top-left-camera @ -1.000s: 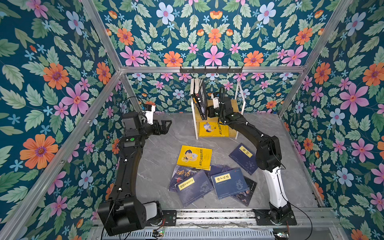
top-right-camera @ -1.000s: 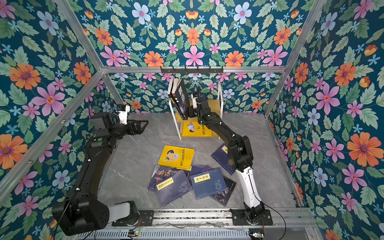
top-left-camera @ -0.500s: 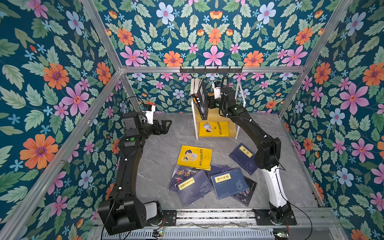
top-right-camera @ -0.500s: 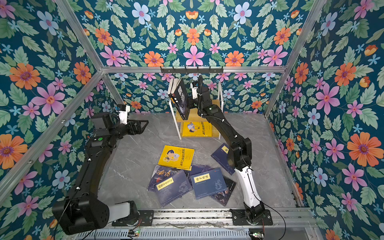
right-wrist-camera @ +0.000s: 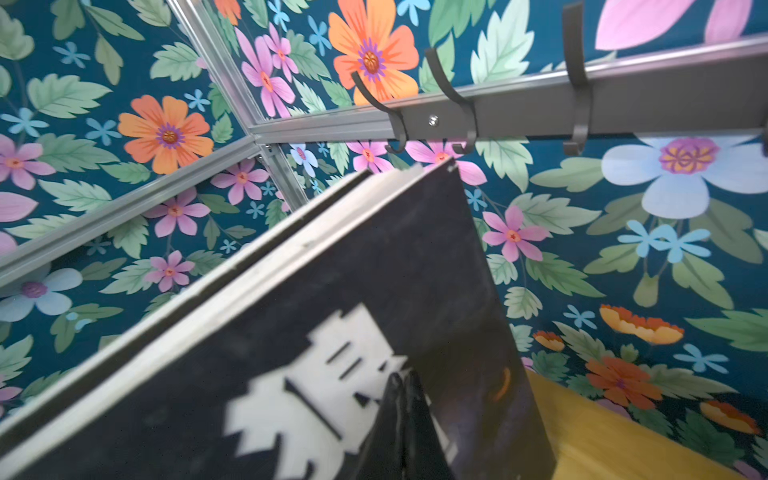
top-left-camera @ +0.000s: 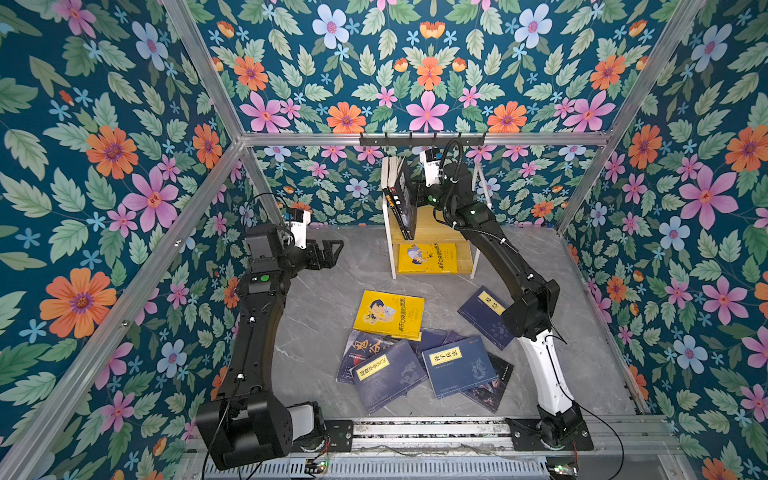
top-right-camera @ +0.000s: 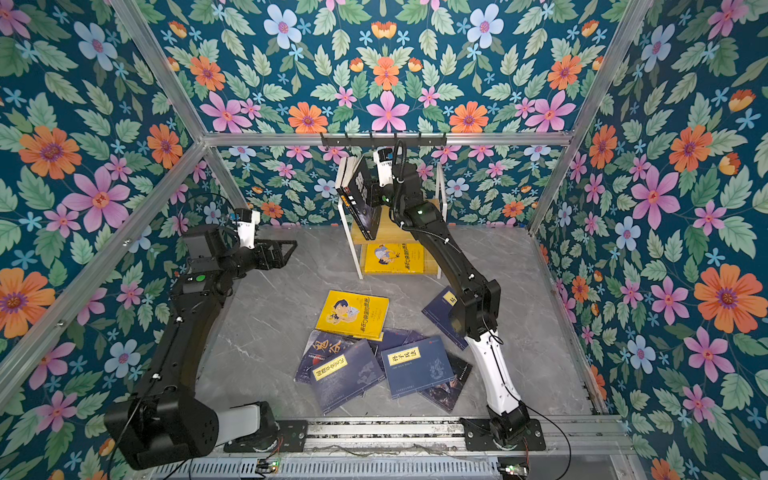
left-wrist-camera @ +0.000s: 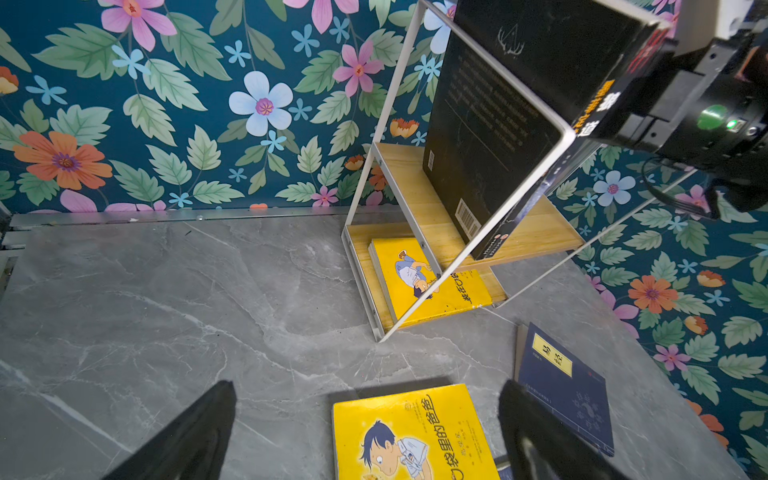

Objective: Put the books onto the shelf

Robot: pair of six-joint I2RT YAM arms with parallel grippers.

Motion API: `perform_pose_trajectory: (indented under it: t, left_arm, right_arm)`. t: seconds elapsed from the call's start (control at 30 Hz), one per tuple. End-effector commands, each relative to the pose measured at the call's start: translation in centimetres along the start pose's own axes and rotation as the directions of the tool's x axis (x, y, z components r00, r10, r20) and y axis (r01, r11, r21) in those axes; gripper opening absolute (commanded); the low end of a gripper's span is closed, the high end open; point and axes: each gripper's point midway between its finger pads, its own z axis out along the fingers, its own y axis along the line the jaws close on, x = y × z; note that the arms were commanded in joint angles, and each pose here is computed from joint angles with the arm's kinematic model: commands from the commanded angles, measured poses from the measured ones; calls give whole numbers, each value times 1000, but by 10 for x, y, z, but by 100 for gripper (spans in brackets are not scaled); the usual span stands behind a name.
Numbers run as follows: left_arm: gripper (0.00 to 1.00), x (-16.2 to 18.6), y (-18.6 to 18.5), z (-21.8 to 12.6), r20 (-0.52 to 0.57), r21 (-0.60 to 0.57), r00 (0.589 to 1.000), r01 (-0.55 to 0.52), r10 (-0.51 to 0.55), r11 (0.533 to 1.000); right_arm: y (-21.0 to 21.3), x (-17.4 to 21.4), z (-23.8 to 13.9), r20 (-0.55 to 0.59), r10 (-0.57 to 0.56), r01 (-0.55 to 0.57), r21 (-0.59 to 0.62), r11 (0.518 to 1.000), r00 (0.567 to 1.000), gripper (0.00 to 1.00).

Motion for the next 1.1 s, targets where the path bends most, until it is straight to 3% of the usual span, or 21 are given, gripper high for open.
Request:
perform_pose_trajectory:
  t: [0.0, 0.27, 0.47, 0.73, 1.07]
  left_arm:
    - [100, -4, -3, -1, 12, 8, 1000, -18, 18, 1000]
    - [100, 0, -4, -2, -18, 3, 997, -73, 73, 997]
    - [98, 23, -13, 7, -105, 46, 991, -75, 80, 996]
    - [97, 77, -13, 19, -258, 65, 959, -102, 116, 993]
    - [98, 128, 11, 43, -359, -8, 933, -8, 5, 1000]
  right_arm:
    - [14, -6, 0, 16, 7, -6, -58, 998, 1000, 4]
    - [20, -26, -18, 30, -19, 20, -38, 999, 999, 7]
    - [26, -28, -63, 25, 20, -20, -5, 1000, 999, 13]
    - [28, 10, -158, -23, 84, -82, 90, 993, 996, 22]
    - [26, 98, -238, -65, 277, -259, 210, 943, 959, 41]
